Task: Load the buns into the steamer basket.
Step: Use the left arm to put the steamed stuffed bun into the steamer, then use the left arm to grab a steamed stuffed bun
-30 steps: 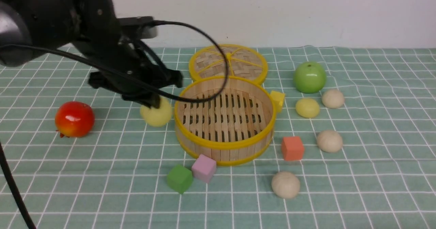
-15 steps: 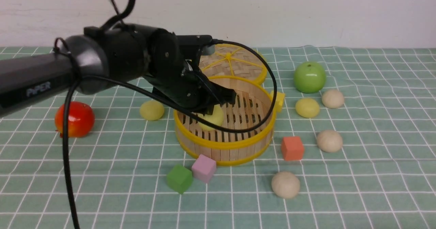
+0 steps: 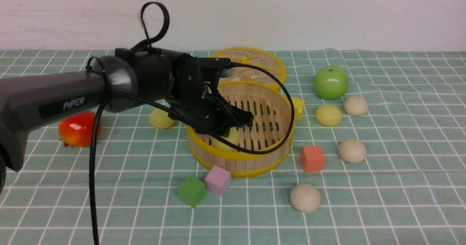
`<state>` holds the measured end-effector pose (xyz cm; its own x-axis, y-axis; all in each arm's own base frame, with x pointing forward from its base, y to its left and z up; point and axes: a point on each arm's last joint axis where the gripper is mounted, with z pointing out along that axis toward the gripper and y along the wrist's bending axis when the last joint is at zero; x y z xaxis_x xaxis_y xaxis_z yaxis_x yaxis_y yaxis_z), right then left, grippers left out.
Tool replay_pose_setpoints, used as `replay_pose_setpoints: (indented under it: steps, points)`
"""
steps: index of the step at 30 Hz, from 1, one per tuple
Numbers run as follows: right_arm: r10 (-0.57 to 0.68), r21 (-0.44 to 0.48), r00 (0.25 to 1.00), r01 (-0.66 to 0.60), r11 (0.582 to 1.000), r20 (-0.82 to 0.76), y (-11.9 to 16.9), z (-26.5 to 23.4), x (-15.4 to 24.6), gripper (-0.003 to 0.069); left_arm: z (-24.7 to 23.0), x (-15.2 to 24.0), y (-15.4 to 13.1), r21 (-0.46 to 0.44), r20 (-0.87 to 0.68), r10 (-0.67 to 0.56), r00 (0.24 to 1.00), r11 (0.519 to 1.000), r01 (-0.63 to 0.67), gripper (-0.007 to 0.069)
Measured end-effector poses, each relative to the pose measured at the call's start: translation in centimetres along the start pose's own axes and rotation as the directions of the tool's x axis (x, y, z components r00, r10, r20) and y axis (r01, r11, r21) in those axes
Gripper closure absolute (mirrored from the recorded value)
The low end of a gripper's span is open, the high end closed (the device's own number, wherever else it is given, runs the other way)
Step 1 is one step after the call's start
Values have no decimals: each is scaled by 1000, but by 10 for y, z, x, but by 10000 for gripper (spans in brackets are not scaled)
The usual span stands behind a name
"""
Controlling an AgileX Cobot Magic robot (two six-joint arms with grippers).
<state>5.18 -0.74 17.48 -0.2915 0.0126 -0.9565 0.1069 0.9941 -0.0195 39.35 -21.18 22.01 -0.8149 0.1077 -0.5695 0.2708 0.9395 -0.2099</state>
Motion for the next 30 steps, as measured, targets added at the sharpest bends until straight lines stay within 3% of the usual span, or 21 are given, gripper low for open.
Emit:
replay_pose_setpoints:
  steps: [3,7,11,20,30]
  points:
    - [0,0,1000,0,1000,0,0,0,0,419,0,1,0,-2,-7,-47,999,999,47,519]
    - [0,0,1000,0,1000,0,0,0,0,419,-1,2,1,-10,-27,-122,992,993,121,377]
    - [0,0,1000,0,1000,0,0,0,0,419,-11,0,0,-11,-20,-131,991,991,131,284]
    - [0,0,1000,0,1000,0,0,0,0,419,-46,-13,-2,-16,63,-111,992,994,113,253]
    - [0,0,1000,0,1000,0,0,0,0,419,-71,-35,3,-97,88,-98,991,990,107,253]
